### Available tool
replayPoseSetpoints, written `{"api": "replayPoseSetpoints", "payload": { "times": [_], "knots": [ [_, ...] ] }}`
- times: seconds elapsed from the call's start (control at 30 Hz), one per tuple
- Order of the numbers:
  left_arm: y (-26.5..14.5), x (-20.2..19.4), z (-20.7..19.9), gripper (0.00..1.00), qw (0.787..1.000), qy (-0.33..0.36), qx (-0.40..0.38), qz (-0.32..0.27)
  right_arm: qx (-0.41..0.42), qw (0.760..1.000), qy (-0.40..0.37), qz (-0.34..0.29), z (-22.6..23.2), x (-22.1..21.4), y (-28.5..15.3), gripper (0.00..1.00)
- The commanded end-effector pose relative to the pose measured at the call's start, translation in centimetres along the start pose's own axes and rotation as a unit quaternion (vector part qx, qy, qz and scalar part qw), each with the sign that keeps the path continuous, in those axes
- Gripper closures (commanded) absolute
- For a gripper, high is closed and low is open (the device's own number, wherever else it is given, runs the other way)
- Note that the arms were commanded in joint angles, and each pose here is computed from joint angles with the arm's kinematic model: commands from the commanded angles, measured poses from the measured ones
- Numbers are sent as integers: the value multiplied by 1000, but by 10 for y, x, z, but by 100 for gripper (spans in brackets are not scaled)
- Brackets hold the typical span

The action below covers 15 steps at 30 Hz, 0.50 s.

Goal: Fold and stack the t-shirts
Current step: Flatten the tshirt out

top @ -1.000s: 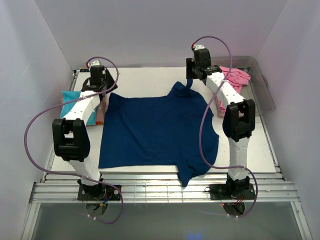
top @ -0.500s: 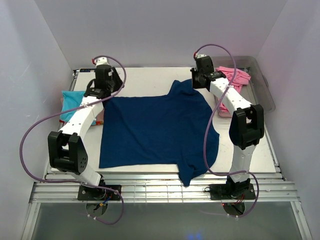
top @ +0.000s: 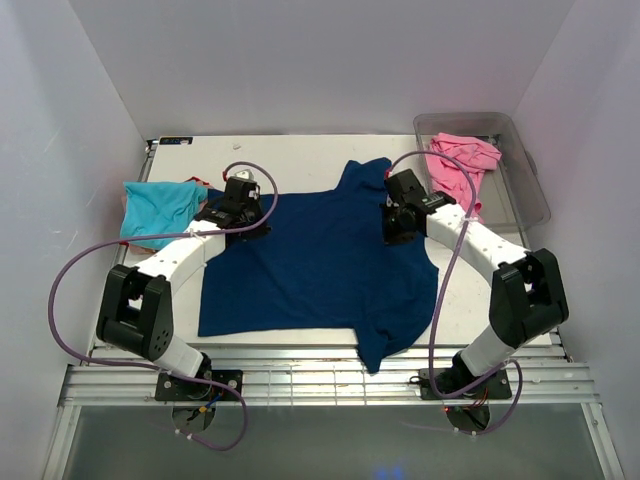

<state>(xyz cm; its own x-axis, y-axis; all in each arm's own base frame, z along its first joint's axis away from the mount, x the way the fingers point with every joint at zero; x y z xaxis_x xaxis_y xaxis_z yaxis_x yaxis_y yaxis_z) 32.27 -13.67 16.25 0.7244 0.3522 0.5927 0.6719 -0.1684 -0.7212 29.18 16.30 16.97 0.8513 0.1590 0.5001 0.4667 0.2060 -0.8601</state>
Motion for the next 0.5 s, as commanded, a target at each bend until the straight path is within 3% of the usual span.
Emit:
{"api": "replayPoseSetpoints", "payload": {
  "times": [0.0,0.3,0.47],
  "knots": [
    [2,-12,3,100,999,-16,6,31,-21,999,29,35,-10,-26,15,92],
    [37,-32,17,100,996,-2,49,78,-32,995,28,86,-11,-39,59,92],
    [65,-31,20,100,994,15,70,81,-43,995,20,87,-10,-25,75,92]
  ]
}}
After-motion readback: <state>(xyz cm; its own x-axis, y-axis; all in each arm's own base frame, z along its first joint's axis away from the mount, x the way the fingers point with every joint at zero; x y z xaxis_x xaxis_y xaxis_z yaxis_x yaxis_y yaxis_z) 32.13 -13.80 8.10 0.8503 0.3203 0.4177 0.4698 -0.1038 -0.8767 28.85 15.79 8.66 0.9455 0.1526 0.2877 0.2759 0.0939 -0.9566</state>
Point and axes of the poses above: each gripper's point midway between its finger pads, its own y axis out along the fingers, its own z axis along the line the jaws close on, x = y × z, the point moved 7 cm from there along -y, back along the fingers, and after that the axes turned 4 degrees about -y, right-handed, at the moved point
